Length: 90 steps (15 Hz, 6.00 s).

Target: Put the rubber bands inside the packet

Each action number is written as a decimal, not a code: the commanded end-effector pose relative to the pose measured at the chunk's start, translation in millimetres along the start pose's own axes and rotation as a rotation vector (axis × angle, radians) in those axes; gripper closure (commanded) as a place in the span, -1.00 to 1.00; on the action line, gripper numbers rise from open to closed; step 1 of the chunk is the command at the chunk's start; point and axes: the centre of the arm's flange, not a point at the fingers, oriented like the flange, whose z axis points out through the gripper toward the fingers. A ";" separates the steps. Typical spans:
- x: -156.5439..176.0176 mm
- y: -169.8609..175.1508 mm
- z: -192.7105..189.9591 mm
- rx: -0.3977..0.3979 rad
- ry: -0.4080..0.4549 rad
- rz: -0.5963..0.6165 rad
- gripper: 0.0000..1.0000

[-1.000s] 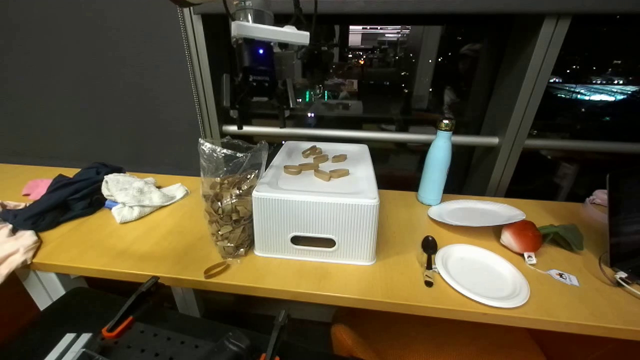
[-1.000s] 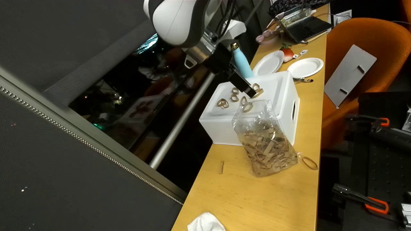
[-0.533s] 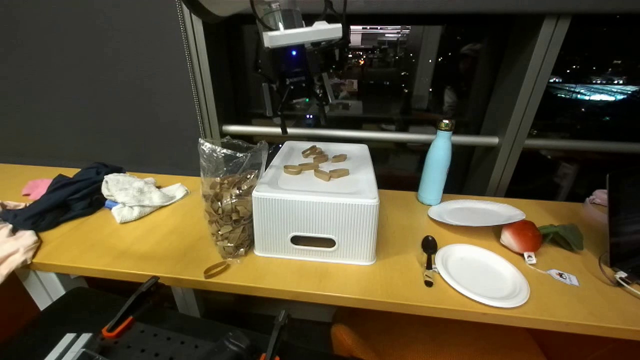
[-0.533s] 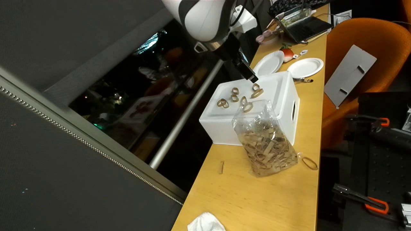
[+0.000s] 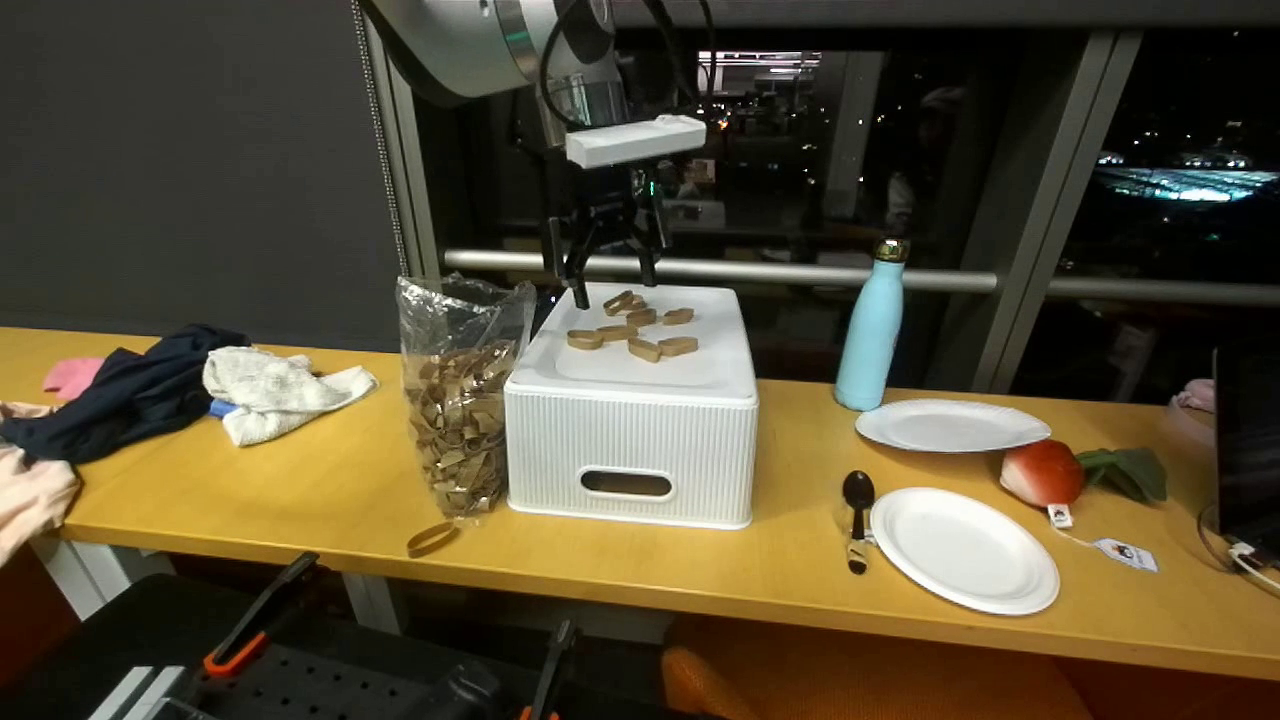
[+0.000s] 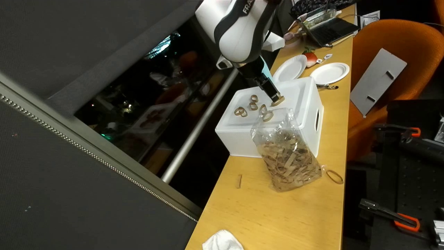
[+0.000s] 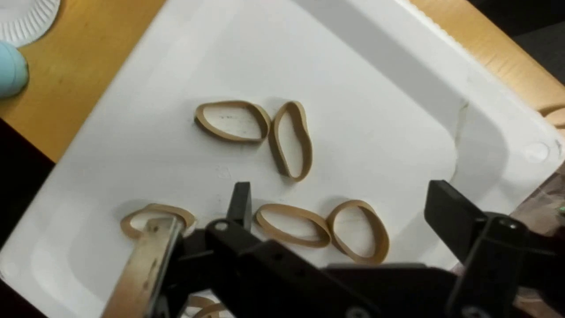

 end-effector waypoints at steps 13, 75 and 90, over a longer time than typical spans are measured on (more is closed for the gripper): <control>20.5 17.4 44.6 -0.013 0.073 -0.239 -1.00; 74.6 -103.3 -113.7 0.032 -0.078 -0.228 0.98; 78.9 -101.0 -37.7 0.100 -0.159 -0.226 0.98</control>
